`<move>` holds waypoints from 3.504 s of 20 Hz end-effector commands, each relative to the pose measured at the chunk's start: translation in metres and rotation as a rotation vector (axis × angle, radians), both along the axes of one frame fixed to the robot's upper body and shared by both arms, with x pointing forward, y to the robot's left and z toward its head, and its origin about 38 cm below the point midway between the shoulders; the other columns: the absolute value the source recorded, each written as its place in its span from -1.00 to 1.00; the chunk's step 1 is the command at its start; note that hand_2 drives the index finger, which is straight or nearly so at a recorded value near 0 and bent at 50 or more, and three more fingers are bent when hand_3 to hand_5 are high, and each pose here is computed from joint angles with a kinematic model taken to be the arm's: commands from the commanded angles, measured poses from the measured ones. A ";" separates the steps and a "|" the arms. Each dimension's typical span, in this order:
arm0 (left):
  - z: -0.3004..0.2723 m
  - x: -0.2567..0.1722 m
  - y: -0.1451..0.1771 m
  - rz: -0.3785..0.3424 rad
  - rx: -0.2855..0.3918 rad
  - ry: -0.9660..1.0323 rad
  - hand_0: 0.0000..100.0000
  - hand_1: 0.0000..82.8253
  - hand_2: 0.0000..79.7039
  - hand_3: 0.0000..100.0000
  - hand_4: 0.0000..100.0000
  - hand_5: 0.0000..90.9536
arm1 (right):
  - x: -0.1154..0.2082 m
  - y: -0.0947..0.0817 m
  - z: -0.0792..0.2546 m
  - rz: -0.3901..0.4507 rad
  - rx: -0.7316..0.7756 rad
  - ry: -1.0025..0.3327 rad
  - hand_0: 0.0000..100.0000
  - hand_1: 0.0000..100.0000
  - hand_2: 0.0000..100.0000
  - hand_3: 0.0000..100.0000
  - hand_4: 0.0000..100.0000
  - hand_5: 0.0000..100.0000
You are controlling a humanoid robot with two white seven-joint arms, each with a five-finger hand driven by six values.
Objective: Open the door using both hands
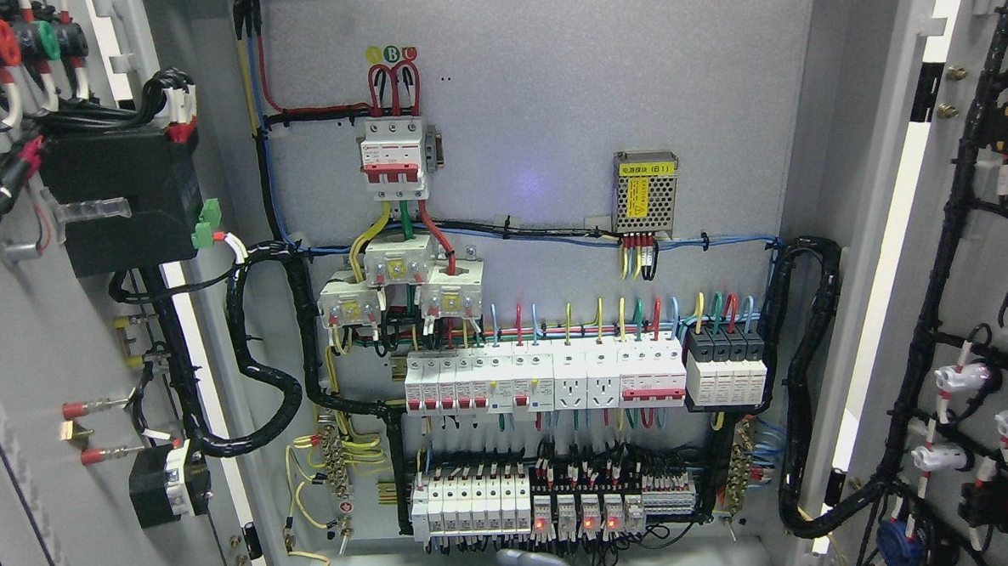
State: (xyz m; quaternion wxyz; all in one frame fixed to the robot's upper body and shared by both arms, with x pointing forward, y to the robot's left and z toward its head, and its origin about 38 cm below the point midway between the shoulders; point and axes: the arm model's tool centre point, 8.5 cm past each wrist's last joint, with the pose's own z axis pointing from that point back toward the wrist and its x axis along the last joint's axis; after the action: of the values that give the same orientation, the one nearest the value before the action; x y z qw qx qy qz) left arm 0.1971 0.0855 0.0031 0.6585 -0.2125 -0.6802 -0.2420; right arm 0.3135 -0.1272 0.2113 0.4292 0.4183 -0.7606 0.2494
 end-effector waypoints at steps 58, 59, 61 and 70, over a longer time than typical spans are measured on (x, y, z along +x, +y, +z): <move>0.221 -0.005 0.253 0.572 0.025 -1.310 0.67 -0.49 -1.00 -1.00 -1.00 -1.00 | -0.079 -0.231 -0.002 -0.921 0.239 -0.207 -1.00 -1.00 -1.00 -1.00 -1.00 -1.00; 0.218 -0.002 0.257 0.573 0.034 -1.302 0.67 -0.49 -1.00 -1.00 -1.00 -1.00 | -0.079 -0.231 -0.002 -0.923 0.239 -0.208 -1.00 -1.00 -1.00 -1.00 -1.00 -1.00; 0.210 0.004 0.264 0.580 0.048 -1.270 0.67 -0.49 -1.00 -1.00 -1.00 -1.00 | -0.083 -0.237 -0.002 -0.945 0.233 -0.211 -1.00 -1.00 -1.00 -1.00 -1.00 -1.00; 0.216 0.023 0.312 0.647 0.100 -1.274 0.67 -0.49 -1.00 -1.00 -1.00 -1.00 | -0.089 -0.248 -0.001 -0.983 0.224 -0.218 -1.00 -1.00 -1.00 -1.00 -1.00 -1.00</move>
State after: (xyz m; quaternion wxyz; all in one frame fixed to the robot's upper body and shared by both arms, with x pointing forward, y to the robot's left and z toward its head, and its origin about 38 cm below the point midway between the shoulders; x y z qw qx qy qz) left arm 0.2396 0.3535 0.2060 0.3167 0.1446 -0.9315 -0.1049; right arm 0.2345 -0.3569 0.2104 0.3646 0.0585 -0.9293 -0.0112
